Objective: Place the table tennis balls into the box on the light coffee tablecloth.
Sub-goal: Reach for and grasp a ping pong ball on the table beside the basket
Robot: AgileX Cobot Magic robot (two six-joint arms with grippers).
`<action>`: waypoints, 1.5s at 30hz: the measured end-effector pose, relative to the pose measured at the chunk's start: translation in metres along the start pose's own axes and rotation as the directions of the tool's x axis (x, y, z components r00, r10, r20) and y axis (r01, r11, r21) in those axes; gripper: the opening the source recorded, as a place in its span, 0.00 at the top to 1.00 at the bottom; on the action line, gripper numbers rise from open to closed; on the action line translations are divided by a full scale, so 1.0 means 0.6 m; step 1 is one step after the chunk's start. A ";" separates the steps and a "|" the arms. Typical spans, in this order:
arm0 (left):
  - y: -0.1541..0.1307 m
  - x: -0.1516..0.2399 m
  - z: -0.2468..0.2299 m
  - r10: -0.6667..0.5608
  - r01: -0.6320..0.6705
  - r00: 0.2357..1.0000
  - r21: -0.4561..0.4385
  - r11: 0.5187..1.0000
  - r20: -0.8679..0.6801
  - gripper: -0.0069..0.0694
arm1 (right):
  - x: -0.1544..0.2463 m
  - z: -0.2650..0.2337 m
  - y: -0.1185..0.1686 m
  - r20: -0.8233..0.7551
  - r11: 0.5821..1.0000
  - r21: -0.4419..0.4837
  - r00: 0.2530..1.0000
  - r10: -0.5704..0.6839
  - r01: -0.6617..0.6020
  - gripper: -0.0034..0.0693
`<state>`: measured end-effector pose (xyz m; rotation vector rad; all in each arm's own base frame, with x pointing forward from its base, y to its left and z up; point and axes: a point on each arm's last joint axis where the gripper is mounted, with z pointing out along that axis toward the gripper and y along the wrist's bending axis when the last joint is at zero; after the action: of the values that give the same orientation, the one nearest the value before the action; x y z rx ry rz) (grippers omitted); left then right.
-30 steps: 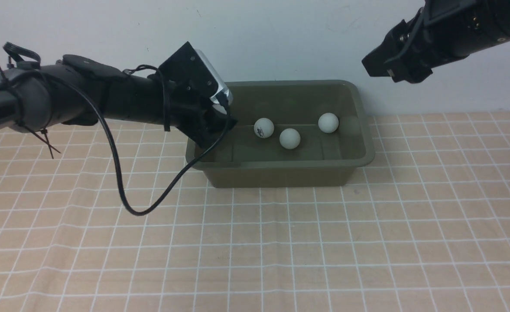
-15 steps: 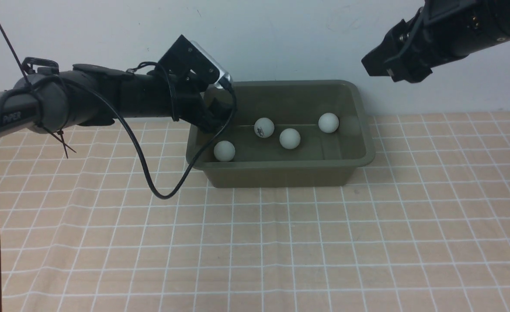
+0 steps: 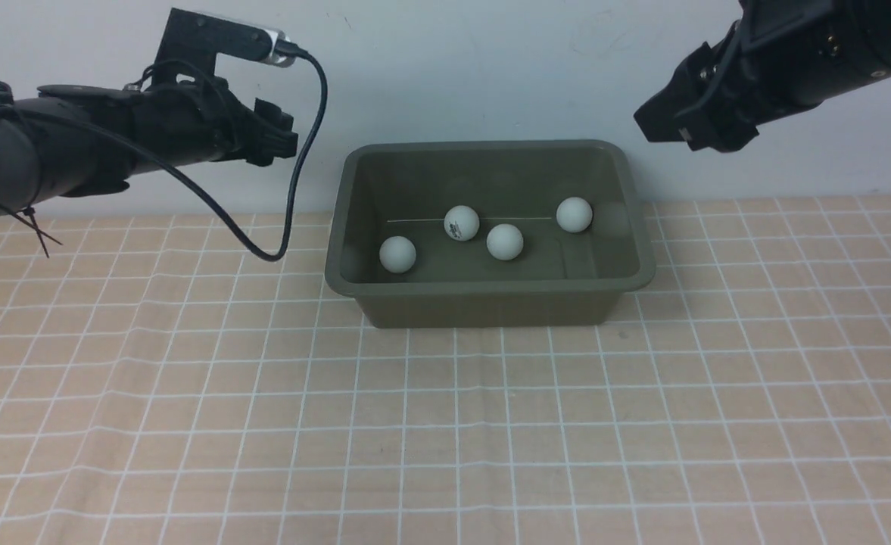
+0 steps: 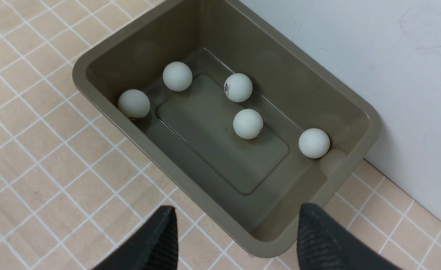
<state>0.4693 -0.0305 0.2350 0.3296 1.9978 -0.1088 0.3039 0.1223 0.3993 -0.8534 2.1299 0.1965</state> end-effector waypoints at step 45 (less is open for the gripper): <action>-0.024 0.114 0.151 0.166 -0.159 0.985 0.140 0.977 -0.041 0.45 | 0.007 0.000 0.004 -0.049 1.000 -0.027 0.999 0.007 -0.009 0.40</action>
<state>0.5164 -0.0517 0.1329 0.5871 2.0113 -0.1342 0.3003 0.1218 0.3957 -0.8736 2.1814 0.2108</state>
